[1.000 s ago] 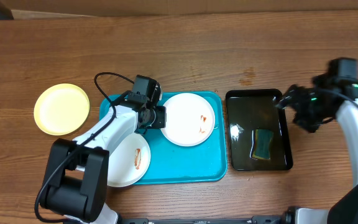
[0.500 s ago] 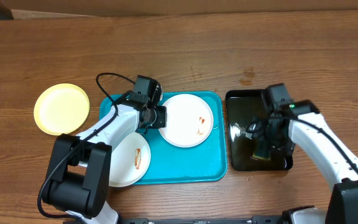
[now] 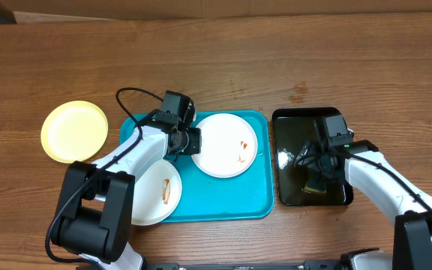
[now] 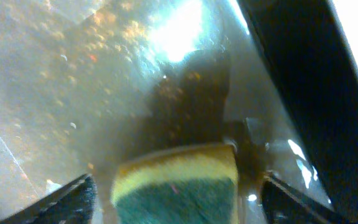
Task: Clean dirty plates on tray and stack at the side
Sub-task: 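Reach the right gripper into the black tray and grasp the sponge, then dip and rub the held sponge in the black tray's water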
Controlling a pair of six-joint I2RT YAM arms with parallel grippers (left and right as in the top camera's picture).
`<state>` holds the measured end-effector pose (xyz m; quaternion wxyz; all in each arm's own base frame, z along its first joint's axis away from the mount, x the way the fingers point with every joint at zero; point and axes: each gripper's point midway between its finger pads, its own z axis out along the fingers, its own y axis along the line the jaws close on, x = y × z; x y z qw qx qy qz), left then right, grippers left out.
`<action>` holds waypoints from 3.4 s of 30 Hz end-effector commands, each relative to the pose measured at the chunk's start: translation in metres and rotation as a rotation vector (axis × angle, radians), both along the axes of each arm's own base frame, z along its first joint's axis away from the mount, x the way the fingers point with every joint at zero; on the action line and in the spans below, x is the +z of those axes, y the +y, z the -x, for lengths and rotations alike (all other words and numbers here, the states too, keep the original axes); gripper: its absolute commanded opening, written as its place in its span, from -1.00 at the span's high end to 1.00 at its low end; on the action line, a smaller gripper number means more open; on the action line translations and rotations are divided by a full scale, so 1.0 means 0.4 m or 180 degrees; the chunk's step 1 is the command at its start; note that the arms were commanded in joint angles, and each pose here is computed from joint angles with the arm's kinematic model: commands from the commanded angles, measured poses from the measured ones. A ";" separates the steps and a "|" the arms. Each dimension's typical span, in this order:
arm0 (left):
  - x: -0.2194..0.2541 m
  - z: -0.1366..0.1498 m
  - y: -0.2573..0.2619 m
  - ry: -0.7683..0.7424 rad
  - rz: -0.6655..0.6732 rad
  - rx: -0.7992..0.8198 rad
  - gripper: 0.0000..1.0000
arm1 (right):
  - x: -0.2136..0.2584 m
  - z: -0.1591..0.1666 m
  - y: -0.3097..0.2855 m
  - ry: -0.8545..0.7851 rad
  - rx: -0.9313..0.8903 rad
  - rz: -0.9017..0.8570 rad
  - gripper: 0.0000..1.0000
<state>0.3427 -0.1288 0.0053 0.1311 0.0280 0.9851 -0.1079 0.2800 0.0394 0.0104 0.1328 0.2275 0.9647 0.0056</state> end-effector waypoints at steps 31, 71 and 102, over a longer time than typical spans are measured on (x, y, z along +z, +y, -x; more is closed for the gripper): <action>-0.032 0.017 0.006 0.0113 -0.0085 -0.0012 0.77 | 0.031 -0.041 0.018 -0.0146 0.0046 -0.0094 0.52; -0.034 0.006 0.027 0.0046 -0.0238 0.0041 0.51 | 0.048 0.102 0.039 0.0734 0.0687 -0.0199 -0.95; -0.036 0.007 0.026 0.0053 -0.0228 0.0048 0.91 | 0.008 0.068 0.056 0.0433 0.0696 -0.0300 0.93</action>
